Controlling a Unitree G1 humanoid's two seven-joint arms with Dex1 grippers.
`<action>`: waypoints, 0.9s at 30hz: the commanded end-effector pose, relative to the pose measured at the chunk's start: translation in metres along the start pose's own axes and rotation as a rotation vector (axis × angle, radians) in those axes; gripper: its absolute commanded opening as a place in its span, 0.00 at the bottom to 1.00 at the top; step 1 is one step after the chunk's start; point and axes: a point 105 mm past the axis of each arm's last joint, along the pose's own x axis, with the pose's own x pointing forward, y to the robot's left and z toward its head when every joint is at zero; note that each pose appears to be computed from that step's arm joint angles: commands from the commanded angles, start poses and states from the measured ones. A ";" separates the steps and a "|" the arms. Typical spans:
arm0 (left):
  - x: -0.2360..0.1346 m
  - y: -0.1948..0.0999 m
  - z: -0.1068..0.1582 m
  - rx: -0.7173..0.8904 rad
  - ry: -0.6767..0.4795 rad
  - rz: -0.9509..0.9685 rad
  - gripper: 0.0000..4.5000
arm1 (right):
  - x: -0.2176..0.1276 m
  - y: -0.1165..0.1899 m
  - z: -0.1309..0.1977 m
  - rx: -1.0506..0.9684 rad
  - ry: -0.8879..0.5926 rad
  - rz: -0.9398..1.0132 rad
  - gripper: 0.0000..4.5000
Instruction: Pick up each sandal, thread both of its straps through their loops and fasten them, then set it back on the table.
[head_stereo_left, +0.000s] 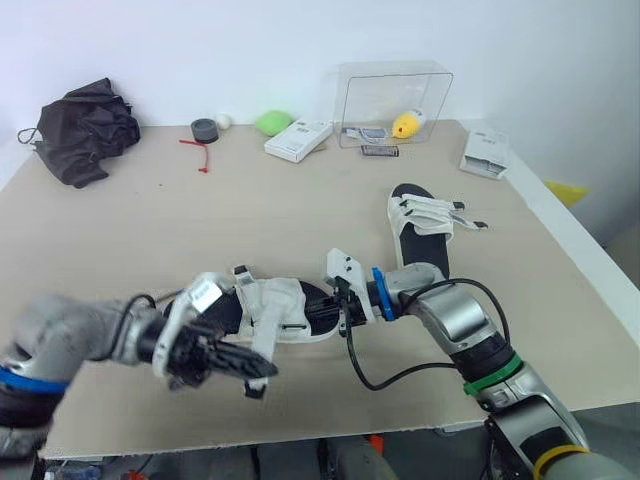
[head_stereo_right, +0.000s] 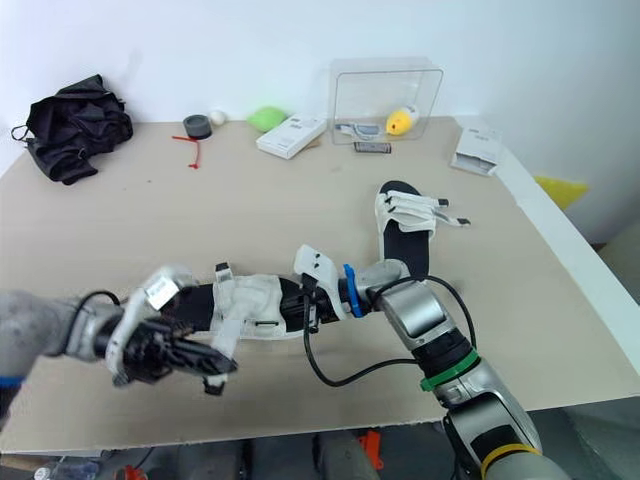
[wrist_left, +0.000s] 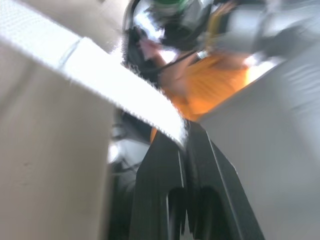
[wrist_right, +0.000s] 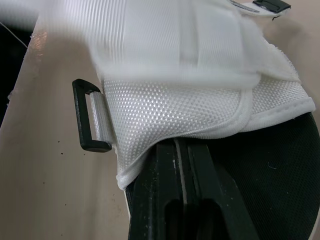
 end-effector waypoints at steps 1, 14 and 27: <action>-0.004 -0.001 0.024 -0.009 -0.102 -0.028 0.00 | 0.005 -0.004 -0.038 0.109 0.113 -0.034 0.00; 0.023 0.059 0.073 0.019 -0.171 0.177 0.00 | 0.006 -0.005 -0.036 0.106 0.102 -0.049 0.00; 0.024 0.089 0.050 0.123 -0.063 0.321 0.00 | 0.006 -0.003 -0.037 0.113 0.092 -0.054 0.00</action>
